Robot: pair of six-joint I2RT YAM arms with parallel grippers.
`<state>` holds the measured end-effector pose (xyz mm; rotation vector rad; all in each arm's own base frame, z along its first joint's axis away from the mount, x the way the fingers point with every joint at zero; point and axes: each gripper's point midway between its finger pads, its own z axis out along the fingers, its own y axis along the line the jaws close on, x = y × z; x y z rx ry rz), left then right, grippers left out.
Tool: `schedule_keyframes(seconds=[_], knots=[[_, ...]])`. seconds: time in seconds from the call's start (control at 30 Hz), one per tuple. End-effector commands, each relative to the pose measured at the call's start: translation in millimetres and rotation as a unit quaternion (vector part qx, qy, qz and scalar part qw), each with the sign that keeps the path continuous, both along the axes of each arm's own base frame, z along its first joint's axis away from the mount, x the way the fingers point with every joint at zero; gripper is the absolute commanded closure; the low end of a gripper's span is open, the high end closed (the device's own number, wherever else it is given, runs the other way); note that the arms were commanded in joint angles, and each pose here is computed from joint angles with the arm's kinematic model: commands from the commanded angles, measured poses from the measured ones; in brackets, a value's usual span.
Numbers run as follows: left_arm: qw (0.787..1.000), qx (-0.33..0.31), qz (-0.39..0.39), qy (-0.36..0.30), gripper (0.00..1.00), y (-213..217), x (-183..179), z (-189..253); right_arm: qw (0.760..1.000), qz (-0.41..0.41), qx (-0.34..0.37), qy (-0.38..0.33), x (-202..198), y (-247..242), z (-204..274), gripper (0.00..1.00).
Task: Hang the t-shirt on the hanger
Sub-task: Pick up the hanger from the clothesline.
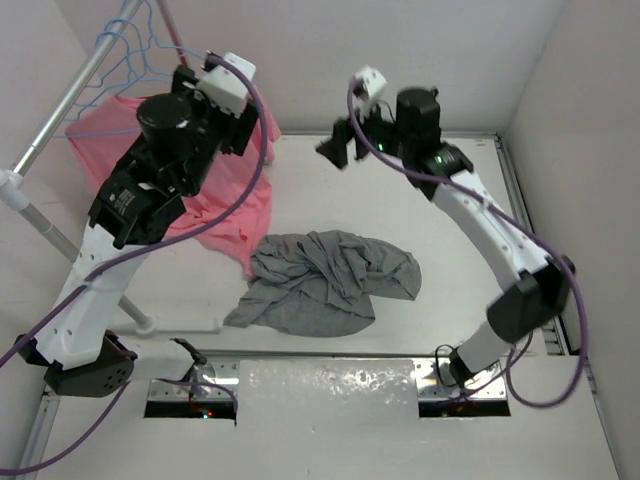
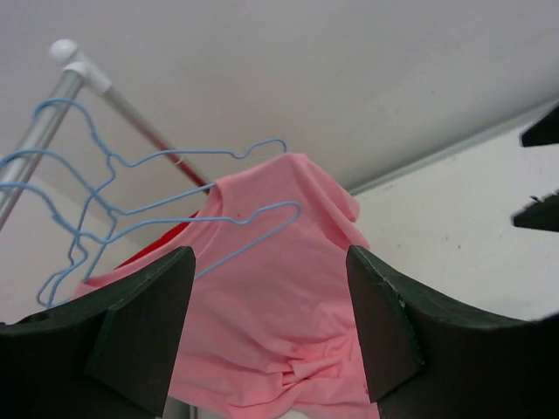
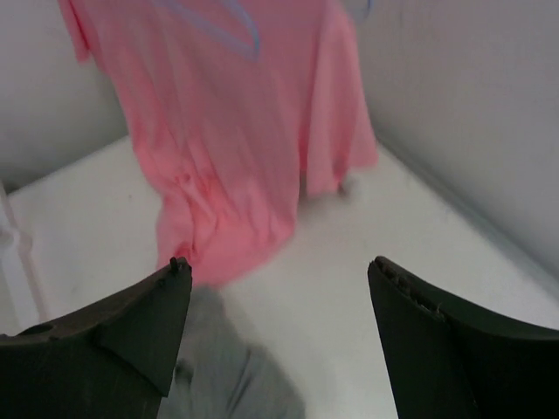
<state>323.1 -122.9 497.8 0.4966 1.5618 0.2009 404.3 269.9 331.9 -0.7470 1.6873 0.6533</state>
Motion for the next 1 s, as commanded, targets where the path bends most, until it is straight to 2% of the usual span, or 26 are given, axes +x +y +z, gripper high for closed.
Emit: schedule_keyframes(seconds=[0.0,0.07,0.1,0.13,0.17,0.2,0.23,0.37,0.47,0.5,0.53,0.57,0.6,0.63,0.7,0.83,0.87,0.9,0.97], knots=[[0.996,-0.067,0.050,-0.022,0.32,19.4,0.3,23.4,0.995,0.070,0.043,-0.057,27.5,36.0,51.6,0.21],[0.994,-0.078,0.073,-0.031,0.32,28.6,-1.1,30.2,0.988,0.119,0.066,-0.071,56.6,67.3,61.7,0.21],[0.993,-0.079,0.084,-0.034,0.32,32.3,-0.3,31.7,0.983,0.131,0.097,-0.089,61.4,76.4,91.0,0.21],[0.991,-0.081,0.098,-0.041,0.32,38.2,-0.7,35.6,0.983,0.139,0.105,-0.066,83.5,92.0,60.8,0.22],[0.987,-0.082,0.127,-0.049,0.32,47.9,0.6,39.2,0.973,0.151,0.137,-0.107,90.9,99.9,78.1,0.23],[0.985,-0.080,0.145,-0.051,0.32,53.6,4.6,38.8,0.968,0.158,0.169,-0.095,93.4,106.0,78.6,0.25],[0.982,-0.078,0.161,-0.055,0.32,58.8,7.6,39.0,0.956,0.173,0.193,-0.140,99.3,114.5,82.9,0.27],[0.982,-0.064,0.172,-0.038,0.32,59.6,25.8,23.1,0.940,0.187,0.226,-0.176,104.3,140.4,73.9,0.28],[0.985,-0.060,0.160,-0.014,0.32,52.3,42.4,1.3,0.934,0.197,0.230,-0.191,100.9,162.7,63.1,0.27],[0.986,-0.057,0.156,-0.005,0.32,49.5,45.6,-7.8,0.937,0.201,0.238,-0.156,98.9,165.4,44.2,0.26],[0.987,-0.054,0.152,0.016,0.32,44.3,52.5,-32.1,0.933,0.200,0.251,-0.164,96.3,160.6,45.3,0.27],[0.986,-0.045,0.158,0.037,0.32,45.5,56.3,-59.7,0.940,0.182,0.253,-0.138,94.6,150.1,29.9,0.28],[0.984,-0.052,0.164,0.044,0.32,47.0,57.8,-70.6,0.941,0.174,0.253,-0.140,90.9,143.7,29.3,0.29],[0.981,-0.089,0.169,0.042,0.32,46.7,61.2,-76.0,0.944,0.166,0.248,-0.142,87.0,138.1,26.6,0.29],[0.973,-0.123,0.189,0.055,0.33,54.5,67.2,-96.9,0.954,0.136,0.224,-0.143,77.5,122.0,14.7,0.29],[0.940,-0.257,0.215,0.059,0.35,61.0,82.5,-110.7,0.960,0.130,0.213,-0.130,53.5,105.7,-2.7,0.29],[0.936,-0.274,0.214,0.059,0.35,62.0,84.2,-110.2,0.964,0.128,0.207,-0.107,46.8,102.8,-24.5,0.29],[0.931,-0.286,0.217,0.059,0.35,63.7,86.1,-111.9,0.962,0.129,0.212,-0.112,38.6,97.6,-16.5,0.29],[0.926,-0.307,0.214,0.048,0.36,66.7,87.8,-105.7,0.965,0.124,0.210,-0.099,27.2,90.4,-36.0,0.29]])
